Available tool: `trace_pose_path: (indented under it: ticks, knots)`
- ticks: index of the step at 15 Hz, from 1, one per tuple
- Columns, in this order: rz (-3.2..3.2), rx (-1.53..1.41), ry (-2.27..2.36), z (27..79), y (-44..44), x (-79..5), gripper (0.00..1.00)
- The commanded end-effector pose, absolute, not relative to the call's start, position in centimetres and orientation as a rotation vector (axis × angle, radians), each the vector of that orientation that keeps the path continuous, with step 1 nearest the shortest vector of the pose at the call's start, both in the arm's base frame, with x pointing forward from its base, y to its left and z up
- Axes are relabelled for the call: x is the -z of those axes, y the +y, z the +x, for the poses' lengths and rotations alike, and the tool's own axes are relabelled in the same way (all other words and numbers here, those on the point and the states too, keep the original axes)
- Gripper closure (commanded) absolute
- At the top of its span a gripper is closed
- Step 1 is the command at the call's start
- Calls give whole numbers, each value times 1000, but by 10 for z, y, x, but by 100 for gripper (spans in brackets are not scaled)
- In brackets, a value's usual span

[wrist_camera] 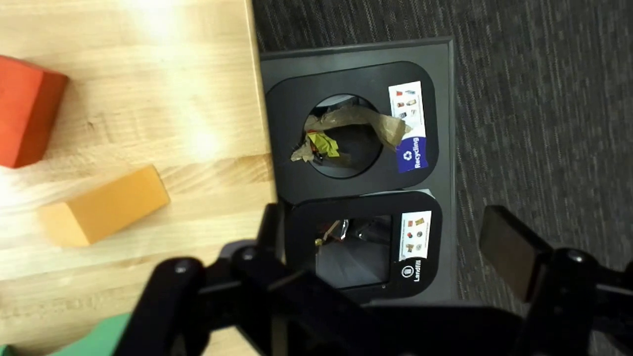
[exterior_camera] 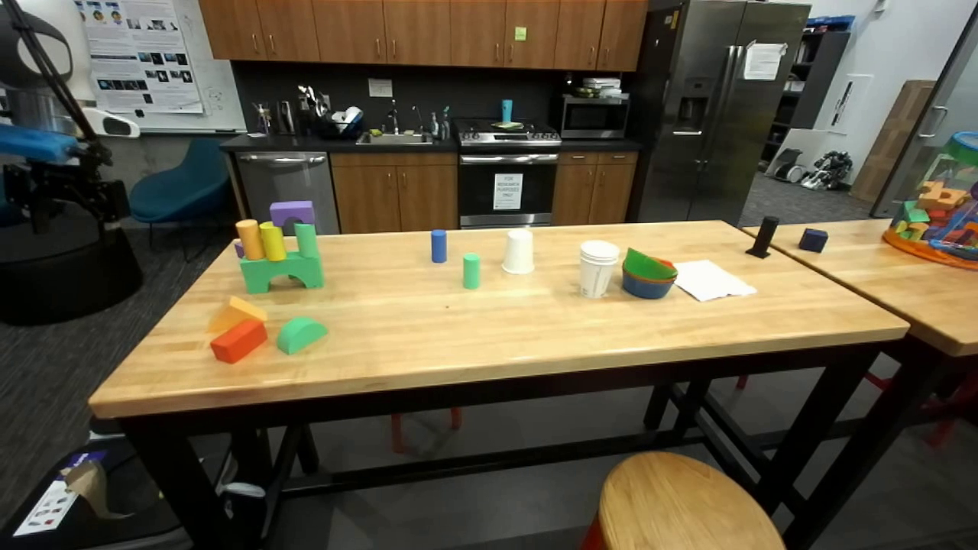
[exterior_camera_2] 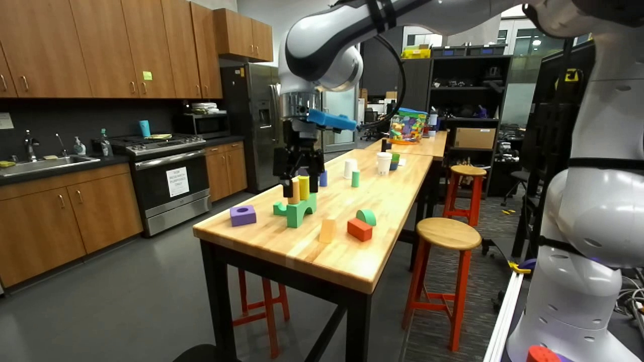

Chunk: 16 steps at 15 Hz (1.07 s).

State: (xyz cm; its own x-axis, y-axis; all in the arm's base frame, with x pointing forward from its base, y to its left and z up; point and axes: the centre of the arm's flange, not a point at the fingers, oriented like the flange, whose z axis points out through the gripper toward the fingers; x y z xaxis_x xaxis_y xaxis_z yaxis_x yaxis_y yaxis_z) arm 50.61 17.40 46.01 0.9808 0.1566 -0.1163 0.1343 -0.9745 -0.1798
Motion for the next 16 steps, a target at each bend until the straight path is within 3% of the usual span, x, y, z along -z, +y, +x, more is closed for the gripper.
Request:
trace_pose_path:
  ticks: [1,16]
  knots:
    - [-2956,-134,-274,546,195,-464,0]
    - [-2987,10,-338,610,229,-453,0]
